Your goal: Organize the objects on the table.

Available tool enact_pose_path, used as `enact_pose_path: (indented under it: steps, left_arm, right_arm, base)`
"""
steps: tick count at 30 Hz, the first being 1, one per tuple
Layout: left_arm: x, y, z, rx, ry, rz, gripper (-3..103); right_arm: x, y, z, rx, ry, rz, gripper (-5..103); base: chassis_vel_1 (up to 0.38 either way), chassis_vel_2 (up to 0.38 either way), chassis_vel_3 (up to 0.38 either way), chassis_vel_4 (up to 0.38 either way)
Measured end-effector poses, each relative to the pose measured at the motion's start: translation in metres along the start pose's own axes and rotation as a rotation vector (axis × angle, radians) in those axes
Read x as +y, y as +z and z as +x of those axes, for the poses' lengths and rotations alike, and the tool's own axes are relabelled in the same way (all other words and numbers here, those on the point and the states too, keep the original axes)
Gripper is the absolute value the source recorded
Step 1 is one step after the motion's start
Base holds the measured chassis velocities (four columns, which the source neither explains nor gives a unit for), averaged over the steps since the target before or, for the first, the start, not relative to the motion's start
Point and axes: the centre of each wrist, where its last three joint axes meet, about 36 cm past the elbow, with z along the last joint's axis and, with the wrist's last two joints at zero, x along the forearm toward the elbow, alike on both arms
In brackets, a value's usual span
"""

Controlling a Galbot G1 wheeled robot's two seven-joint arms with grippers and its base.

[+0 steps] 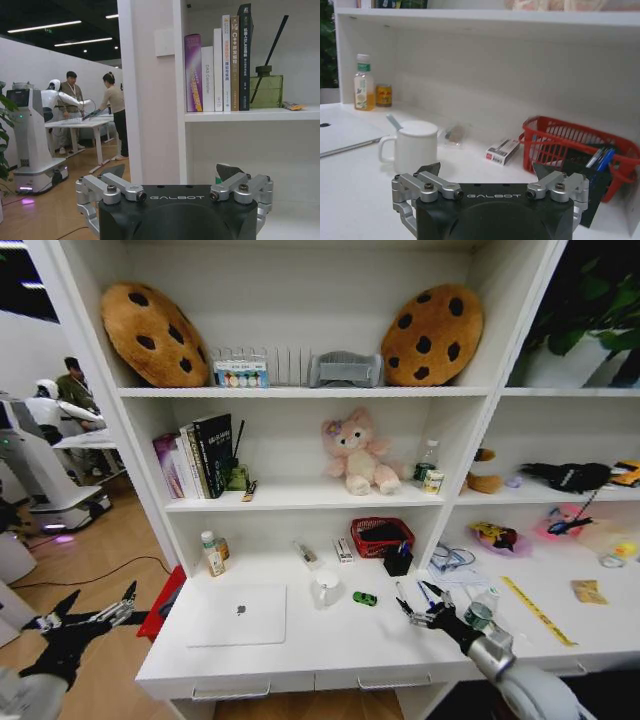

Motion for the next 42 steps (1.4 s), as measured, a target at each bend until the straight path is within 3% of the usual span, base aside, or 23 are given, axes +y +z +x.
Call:
enact_pose_path:
  steps: [7,14,21,42]
  left_arm:
    - [0.000,0.000,0.000,0.000,0.000,0.000,100]
    - [0.000,0.000,0.000,0.000,0.000,0.000,100]
    - [0.000,0.000,0.000,0.000,0.000,0.000,100]
    - [0.000,0.000,0.000,0.000,0.000,0.000,100]
  right_arm:
    - [-0.044,0.035,-0.009,0.077,-0.157,-0.048,100]
    - [-0.071,0.044,-0.057,0.056,-0.289,0.010,100]
    - [-0.074,0.044,-0.092,0.045,-0.387,0.067,100]
    - [-0.084,0.070,-0.156,0.075,-0.429,0.027,102]
  base:
    - [0.000,0.000,0.000,0.000]
    - [0.000,0.000,0.000,0.000]
    - [0.000,0.000,0.000,0.000]
    - [0.000,0.000,0.000,0.000]
